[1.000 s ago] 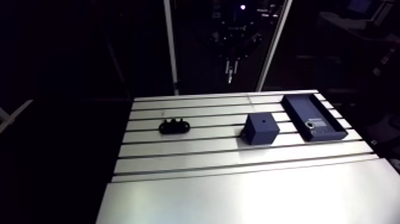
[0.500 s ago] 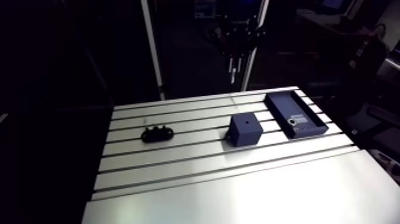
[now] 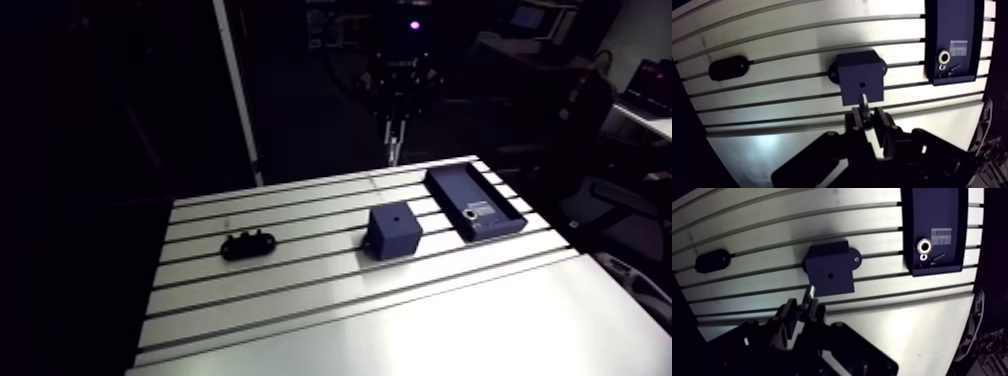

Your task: Pick up the M10 bolt and insert it into the hole until fully seated.

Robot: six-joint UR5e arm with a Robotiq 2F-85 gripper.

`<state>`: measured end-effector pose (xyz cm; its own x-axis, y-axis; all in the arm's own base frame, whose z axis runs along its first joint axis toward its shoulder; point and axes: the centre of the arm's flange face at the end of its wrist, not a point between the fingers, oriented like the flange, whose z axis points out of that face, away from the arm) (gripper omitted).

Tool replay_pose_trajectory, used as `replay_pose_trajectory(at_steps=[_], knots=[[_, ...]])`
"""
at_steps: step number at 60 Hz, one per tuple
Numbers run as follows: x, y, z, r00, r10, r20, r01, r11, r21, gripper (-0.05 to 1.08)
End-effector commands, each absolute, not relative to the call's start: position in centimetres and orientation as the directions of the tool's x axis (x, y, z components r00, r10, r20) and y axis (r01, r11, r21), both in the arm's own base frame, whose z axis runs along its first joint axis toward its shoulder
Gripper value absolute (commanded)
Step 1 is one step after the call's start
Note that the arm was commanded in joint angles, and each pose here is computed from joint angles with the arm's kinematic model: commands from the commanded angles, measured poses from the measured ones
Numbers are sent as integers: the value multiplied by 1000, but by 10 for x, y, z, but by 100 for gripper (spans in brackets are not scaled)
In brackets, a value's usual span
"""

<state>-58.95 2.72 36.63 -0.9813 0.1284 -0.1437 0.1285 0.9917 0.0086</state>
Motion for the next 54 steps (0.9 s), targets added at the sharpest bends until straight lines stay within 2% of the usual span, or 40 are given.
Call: replay_pose_trajectory(at_steps=[1, 40, 54], knots=[[-580, 43, 362, -978, 155, -140, 156, 988, 5, 108], [-570, 43, 326, -977, 160, -140, 160, 987, 7, 108], [-567, 42, 315, -975, 159, -158, 160, 987, 2, 108]])
